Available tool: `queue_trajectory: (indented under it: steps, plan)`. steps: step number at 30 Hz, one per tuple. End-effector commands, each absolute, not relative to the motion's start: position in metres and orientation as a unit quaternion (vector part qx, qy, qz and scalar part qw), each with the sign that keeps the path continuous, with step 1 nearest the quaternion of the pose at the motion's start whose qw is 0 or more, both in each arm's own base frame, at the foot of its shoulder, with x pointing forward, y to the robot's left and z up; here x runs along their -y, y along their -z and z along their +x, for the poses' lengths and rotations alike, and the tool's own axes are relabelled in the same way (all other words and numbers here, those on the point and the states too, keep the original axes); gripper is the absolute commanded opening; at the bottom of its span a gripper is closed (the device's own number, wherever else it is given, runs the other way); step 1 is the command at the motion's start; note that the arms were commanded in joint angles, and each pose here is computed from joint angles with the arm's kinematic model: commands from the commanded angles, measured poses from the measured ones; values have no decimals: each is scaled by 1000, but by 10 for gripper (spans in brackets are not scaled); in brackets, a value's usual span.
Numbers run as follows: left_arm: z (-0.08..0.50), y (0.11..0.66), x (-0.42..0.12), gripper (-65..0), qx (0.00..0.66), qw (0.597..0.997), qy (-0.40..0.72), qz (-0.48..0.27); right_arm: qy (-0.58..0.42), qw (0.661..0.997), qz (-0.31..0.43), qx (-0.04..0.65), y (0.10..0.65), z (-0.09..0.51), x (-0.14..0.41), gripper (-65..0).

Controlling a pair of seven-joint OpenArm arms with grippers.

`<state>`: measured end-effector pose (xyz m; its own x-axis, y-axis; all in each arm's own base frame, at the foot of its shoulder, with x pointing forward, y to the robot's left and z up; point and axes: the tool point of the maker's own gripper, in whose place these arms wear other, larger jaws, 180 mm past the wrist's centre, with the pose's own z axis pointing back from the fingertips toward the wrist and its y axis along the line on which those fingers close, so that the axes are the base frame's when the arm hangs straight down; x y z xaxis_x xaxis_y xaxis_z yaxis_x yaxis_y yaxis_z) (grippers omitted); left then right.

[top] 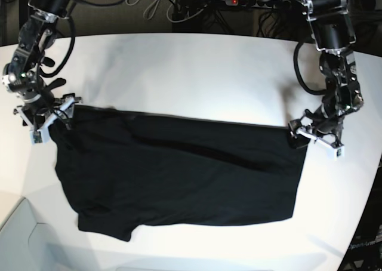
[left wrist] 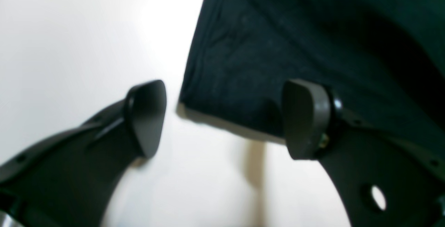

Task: Layout the t-shirt on the table in an organized manner, then fold the t-shirt properly
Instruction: 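Hold the raised shirt edge steady with both grippers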

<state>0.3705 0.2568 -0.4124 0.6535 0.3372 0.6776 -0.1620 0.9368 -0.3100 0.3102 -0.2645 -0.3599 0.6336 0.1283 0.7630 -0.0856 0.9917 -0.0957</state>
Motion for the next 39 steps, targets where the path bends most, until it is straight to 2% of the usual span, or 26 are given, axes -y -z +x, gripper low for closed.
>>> queue_trajectory:
  steps: [1, 11, 13, 15, 17, 20, 27, 39]
  plan:
    - [384, 394, -263, -150, 420, 890, -136, -110, -57, 891, -24, 451, 346, 318, 264, -227]
    - [385, 396, -260, -161, 417, 892, -132, -111, -58, 895, -25, 443, 351, 311, 264, -227]
    - [383, 398, -260, -228, 415, 893, -133, -111, -58, 895, -25, 441, 351, 310, 264, -227]
    - [383, 398, -261, -336, 416, 893, -134, -111, -59, 898, -25, 436, 355, 306, 264, -227]
    - [383, 397, -261, -418, 416, 892, -135, -111, -58, 899, -24, 434, 357, 305, 264, -225]
    - [384, 396, -261, -504, 418, 892, -135, -111, -58, 899, -23, 433, 358, 305, 264, -224]
    - [385, 395, -262, -650, 418, 891, -134, -111, -51, 905, -19, 421, 372, 309, 277, -224]
    - [383, 396, -264, -648, 418, 892, -134, -109, -26, 904, -6, 426, 400, 310, 303, -225]
